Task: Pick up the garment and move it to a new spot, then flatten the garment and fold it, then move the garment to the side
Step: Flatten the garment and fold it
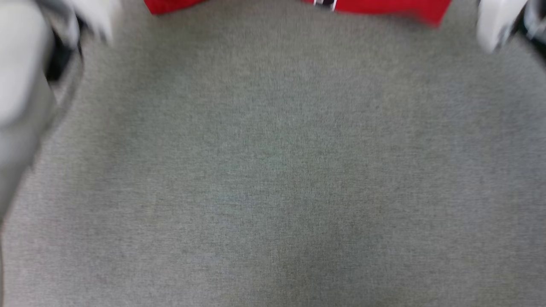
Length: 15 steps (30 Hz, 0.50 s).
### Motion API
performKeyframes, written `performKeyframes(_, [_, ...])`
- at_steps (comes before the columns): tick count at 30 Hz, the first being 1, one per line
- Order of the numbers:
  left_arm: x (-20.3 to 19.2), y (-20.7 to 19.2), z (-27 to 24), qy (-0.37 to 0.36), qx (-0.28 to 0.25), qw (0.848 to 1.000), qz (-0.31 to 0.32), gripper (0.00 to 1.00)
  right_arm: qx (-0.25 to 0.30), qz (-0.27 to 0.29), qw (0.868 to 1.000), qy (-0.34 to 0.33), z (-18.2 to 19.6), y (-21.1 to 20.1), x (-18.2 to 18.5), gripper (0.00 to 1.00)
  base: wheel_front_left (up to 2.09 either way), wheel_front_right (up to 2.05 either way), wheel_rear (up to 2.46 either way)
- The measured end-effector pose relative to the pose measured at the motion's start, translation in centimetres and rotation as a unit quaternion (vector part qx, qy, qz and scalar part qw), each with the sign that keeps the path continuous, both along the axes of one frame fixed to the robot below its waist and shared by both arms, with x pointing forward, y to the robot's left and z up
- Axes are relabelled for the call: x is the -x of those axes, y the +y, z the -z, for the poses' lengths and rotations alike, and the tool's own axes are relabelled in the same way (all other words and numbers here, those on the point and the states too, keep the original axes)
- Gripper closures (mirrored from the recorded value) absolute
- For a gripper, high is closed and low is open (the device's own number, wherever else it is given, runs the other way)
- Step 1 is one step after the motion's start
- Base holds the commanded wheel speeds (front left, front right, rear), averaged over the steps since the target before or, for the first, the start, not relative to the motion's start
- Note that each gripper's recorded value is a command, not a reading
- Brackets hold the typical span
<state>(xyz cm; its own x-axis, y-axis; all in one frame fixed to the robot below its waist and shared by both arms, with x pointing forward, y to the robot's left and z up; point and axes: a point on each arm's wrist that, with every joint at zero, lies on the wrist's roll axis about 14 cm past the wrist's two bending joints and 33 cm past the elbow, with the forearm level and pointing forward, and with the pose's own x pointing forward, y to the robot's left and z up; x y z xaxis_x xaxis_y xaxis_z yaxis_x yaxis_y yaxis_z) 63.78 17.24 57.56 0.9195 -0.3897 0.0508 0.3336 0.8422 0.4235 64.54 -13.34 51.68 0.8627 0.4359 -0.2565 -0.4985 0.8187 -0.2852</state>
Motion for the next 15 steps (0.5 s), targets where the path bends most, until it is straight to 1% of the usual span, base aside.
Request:
performKeyframes(1, [1.0,0.3,0.9,0.011,0.003,1.0,-0.002,1.0,0.0,-0.004,1.0,0.009,0.7,0.1,0.9,1.0,0.0,0.0,0.0])
performKeyframes(4, [3.8,0.7,1.9,0.024,0.035,0.999,-0.011,1.0,-0.007,-0.006,0.999,0.031,2.0,-0.4,3.4,1.0,0.0,0.0,0.0])
performKeyframes(7, [7.0,1.5,3.9,0.05,0.046,0.997,-0.019,1.0,-0.011,-0.013,0.998,0.058,3.7,-0.3,6.3,1.0,0.0,0.0,0.0])
performKeyframes(11, [11.7,2.0,6.4,0.089,0.062,0.994,-0.028,1.0,-0.016,-0.011,0.997,0.08,4.7,-1.3,9.5,1.0,0.0,0.0,0.0])
performKeyframes(15, [16.6,3.0,9.3,0.138,0.048,0.989,-0.033,1.0,-0.021,-0.005,0.994,0.11,5.6,-2.5,12.6,1.0,0.0,0.0,0.0])
